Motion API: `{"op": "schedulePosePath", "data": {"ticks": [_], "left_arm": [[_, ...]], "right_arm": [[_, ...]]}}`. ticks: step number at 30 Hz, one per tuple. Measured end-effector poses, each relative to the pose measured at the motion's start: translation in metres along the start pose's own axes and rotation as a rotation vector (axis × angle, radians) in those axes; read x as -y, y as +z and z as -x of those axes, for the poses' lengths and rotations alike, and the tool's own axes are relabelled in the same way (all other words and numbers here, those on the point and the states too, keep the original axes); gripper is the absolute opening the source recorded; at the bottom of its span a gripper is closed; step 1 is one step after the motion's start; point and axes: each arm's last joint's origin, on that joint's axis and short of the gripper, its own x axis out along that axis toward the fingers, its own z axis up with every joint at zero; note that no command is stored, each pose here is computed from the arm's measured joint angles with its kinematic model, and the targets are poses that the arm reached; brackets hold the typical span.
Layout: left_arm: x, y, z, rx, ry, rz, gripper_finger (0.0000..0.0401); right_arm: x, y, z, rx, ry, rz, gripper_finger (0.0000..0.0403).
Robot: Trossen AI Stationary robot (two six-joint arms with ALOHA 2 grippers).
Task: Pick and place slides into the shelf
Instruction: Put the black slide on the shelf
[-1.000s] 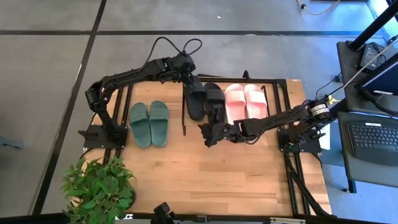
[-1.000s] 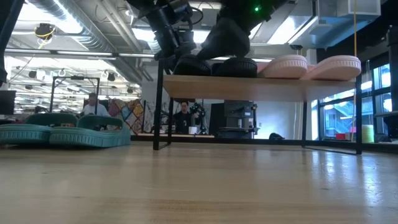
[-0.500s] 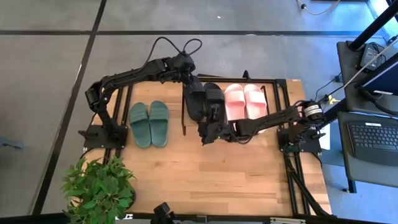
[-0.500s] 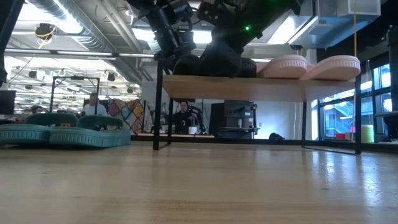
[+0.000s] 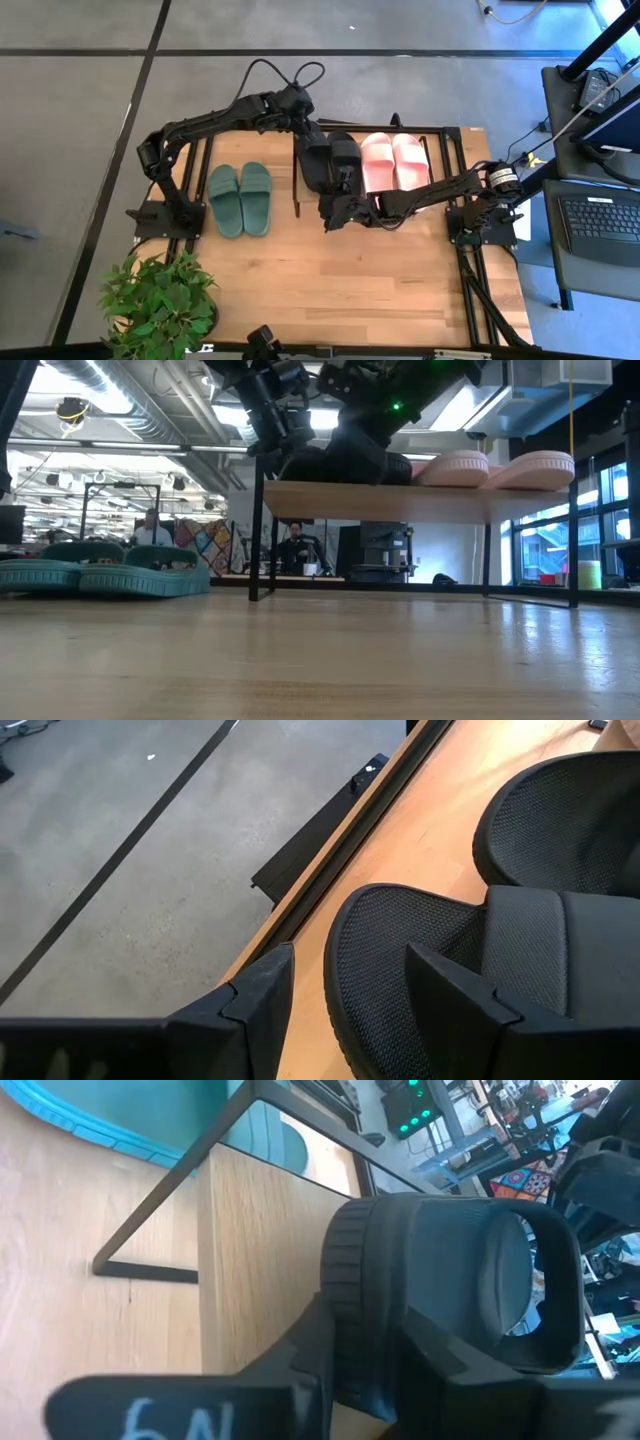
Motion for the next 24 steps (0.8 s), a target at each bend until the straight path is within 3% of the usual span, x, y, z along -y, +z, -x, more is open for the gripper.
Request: {"op": "schedulePosePath", "data": {"ticks": [17,24], "left_arm": [[0.0001,-0.0003,-0.0002,-0.001,-0.001,-0.002,0.0185],[0.0003,-0.0002,-0.0001,-0.001,-0.005,-0.002,0.0185]], "right_arm": [[-0.0022,0.0068,0.0046,0.048,-0.011,-0.033,0.0079],[-0.0028,0.0065,0.0047,0.048,-0.002,-0.034,0.0116]]}}
